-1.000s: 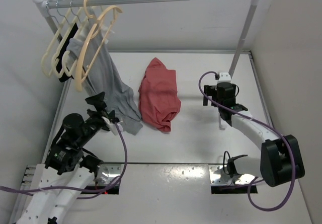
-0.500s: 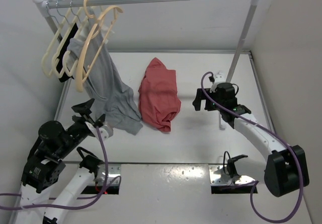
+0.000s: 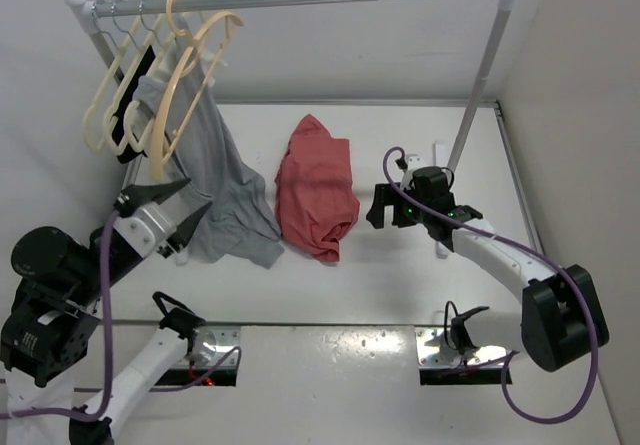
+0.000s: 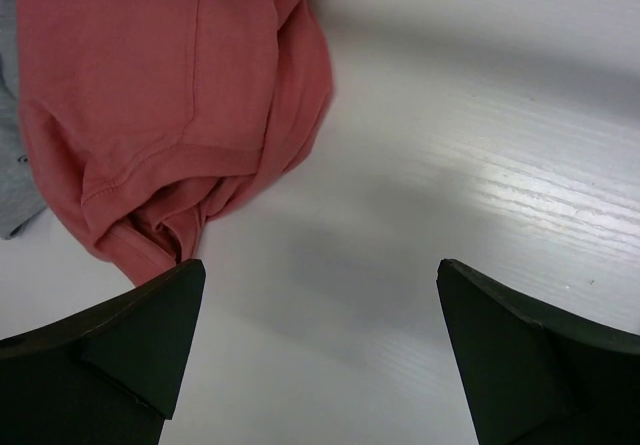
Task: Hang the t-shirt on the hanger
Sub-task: Grab a hanger with the left arm
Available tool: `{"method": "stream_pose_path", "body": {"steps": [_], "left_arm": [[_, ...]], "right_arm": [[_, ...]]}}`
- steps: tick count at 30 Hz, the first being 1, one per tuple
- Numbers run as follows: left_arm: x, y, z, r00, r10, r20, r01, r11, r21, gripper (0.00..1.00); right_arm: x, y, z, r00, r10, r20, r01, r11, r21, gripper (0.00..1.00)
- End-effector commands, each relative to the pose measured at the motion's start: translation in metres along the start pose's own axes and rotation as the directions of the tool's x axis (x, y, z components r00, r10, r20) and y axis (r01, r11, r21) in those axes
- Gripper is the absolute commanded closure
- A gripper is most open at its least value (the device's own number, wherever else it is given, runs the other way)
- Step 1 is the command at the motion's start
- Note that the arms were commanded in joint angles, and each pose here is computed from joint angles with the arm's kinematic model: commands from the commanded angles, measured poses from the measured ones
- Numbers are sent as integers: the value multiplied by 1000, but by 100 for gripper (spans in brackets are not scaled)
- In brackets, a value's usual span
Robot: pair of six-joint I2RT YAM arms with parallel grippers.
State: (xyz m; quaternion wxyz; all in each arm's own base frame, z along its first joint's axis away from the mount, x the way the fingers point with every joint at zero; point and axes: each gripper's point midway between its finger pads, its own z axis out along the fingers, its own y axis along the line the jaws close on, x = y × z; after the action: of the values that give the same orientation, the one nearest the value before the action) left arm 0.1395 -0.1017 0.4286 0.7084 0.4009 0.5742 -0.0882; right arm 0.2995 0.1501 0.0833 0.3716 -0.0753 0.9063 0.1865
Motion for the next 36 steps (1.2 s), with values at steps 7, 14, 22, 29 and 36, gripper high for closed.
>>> {"method": "stream_pose_path", "body": {"steps": [7, 14, 22, 29, 36], "left_arm": [[-102, 126, 38, 962, -153, 224, 231, 895, -382, 43], [-89, 166, 84, 974, -195, 112, 225, 848, -479, 48], [-60, 190, 95, 971, -236, 28, 205, 770, -604, 48], [-44, 196, 94, 972, -233, -34, 155, 742, -652, 46], [-18, 188, 87, 964, -247, -100, 121, 739, -663, 39]], "right_arm": [[-12, 24, 10, 999, 24, 26, -22, 997, -69, 0], [-12, 25, 10, 999, 19, 27, -17, 998, -66, 0], [-9, 25, 12, 1000, 10, 16, -9, 997, -71, 0], [-6, 27, 13, 1000, -9, 3, 10, 996, -86, 0], [-1, 25, 16, 1000, -8, -5, 8, 996, -84, 0]]}}
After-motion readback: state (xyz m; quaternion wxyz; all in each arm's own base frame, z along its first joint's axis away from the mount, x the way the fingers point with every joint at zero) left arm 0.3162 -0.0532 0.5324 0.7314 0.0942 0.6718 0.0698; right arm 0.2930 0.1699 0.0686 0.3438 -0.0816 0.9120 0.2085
